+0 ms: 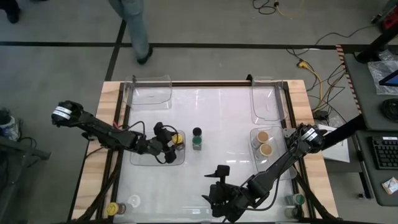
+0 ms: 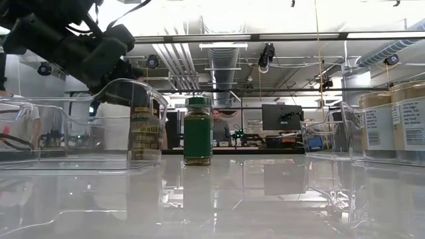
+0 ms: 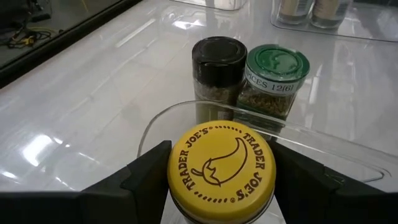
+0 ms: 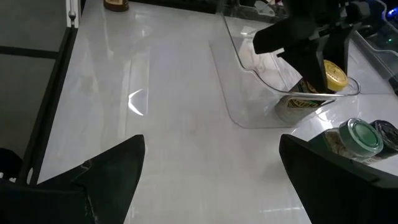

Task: Sort spices by type
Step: Put the top yellow spice bottle into the bottom left transparent bin

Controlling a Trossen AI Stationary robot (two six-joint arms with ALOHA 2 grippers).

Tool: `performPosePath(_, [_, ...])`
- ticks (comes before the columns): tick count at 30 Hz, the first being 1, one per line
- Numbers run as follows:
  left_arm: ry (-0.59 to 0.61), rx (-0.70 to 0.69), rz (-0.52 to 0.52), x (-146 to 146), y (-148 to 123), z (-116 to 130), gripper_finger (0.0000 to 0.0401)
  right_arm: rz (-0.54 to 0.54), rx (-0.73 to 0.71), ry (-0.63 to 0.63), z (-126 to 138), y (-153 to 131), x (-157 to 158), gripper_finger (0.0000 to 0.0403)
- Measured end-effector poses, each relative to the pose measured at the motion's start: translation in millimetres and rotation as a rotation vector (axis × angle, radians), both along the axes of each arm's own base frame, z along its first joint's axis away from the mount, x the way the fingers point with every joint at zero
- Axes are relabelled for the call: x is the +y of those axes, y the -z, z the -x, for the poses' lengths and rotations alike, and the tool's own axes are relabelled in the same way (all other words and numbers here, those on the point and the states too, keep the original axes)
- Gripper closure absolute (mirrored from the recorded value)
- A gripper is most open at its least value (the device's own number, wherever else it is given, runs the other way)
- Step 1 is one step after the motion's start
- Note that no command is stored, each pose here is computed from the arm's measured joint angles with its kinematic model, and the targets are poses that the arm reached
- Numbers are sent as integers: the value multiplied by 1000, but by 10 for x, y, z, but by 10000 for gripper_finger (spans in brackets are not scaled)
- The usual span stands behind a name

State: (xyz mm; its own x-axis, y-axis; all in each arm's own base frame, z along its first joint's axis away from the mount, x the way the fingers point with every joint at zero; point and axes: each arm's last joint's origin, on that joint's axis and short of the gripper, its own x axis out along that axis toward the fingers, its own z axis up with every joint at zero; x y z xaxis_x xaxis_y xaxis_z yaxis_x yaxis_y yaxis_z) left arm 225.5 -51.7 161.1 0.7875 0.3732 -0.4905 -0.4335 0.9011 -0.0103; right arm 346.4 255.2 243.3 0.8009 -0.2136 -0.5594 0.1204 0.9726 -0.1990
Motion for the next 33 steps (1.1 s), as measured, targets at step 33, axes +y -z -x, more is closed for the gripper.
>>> performPosePath(33, [-8, 36, -10, 14, 37, 41, 148, -10, 3, 11, 7, 27, -6, 39])
